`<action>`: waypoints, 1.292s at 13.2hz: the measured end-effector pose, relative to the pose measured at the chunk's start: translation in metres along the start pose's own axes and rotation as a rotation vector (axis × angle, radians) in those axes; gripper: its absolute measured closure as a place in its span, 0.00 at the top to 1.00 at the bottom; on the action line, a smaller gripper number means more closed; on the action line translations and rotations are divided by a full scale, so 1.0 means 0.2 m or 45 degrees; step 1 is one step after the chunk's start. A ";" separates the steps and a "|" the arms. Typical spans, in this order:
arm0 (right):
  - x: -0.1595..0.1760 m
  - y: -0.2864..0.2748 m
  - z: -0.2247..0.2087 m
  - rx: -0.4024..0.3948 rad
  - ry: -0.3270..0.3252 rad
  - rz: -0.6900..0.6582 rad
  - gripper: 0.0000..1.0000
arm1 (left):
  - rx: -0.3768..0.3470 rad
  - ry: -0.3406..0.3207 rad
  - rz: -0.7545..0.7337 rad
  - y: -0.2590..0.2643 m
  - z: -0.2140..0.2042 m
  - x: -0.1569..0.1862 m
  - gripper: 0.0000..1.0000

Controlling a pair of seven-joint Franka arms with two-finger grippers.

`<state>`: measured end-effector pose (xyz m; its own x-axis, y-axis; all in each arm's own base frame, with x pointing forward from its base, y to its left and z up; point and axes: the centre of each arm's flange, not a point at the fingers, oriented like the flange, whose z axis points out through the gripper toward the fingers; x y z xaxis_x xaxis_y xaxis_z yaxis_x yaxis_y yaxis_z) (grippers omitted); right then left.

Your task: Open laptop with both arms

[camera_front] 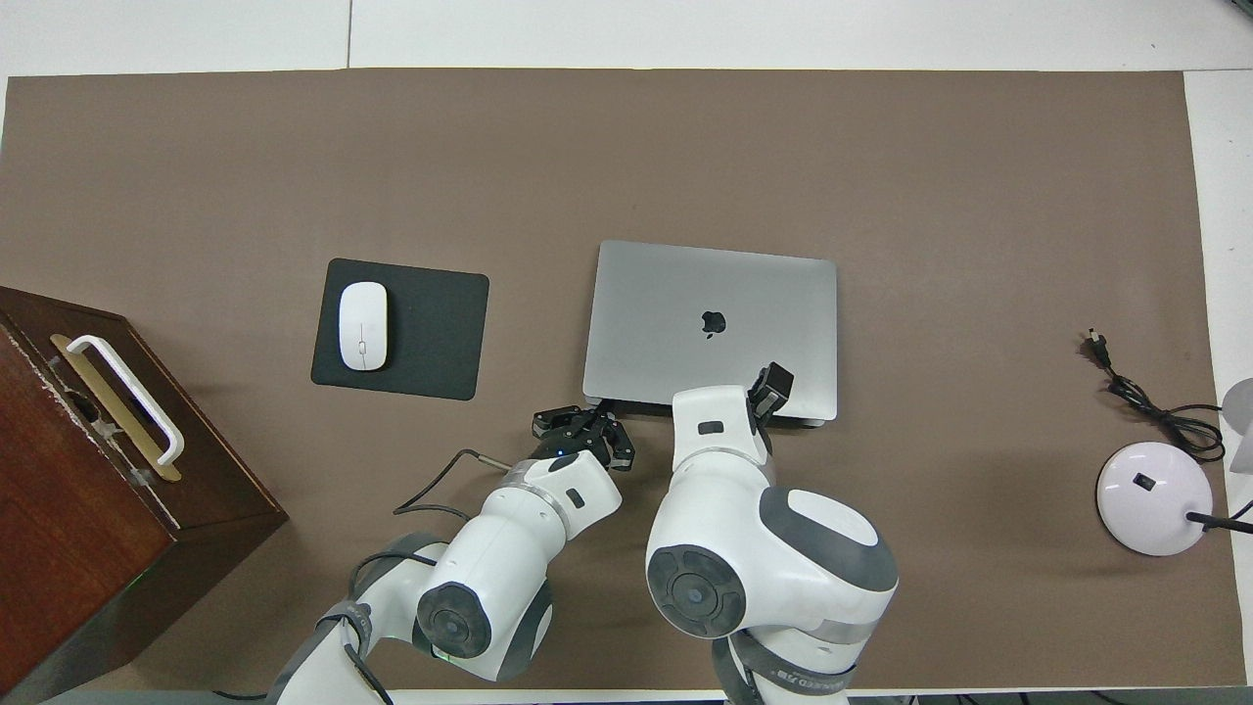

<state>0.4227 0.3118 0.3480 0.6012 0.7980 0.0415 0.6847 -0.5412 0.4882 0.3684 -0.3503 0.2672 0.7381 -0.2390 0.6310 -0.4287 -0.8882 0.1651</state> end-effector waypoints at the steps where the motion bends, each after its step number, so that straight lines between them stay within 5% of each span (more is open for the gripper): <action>1: 0.00 0.00 0.00 0.000 0.001 0.000 1.00 | 0.000 0.001 0.000 0.00 0.00 0.00 0.01; 17: 0.00 0.00 0.00 0.000 0.003 0.001 1.00 | 0.012 0.015 -0.011 -0.03 -0.02 0.01 0.01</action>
<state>0.4230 0.3122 0.3486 0.6008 0.7982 0.0435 0.6843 -0.5417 0.4882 0.3697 -0.3428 0.2706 0.7357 -0.2263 0.6384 -0.4171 -0.8940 0.1637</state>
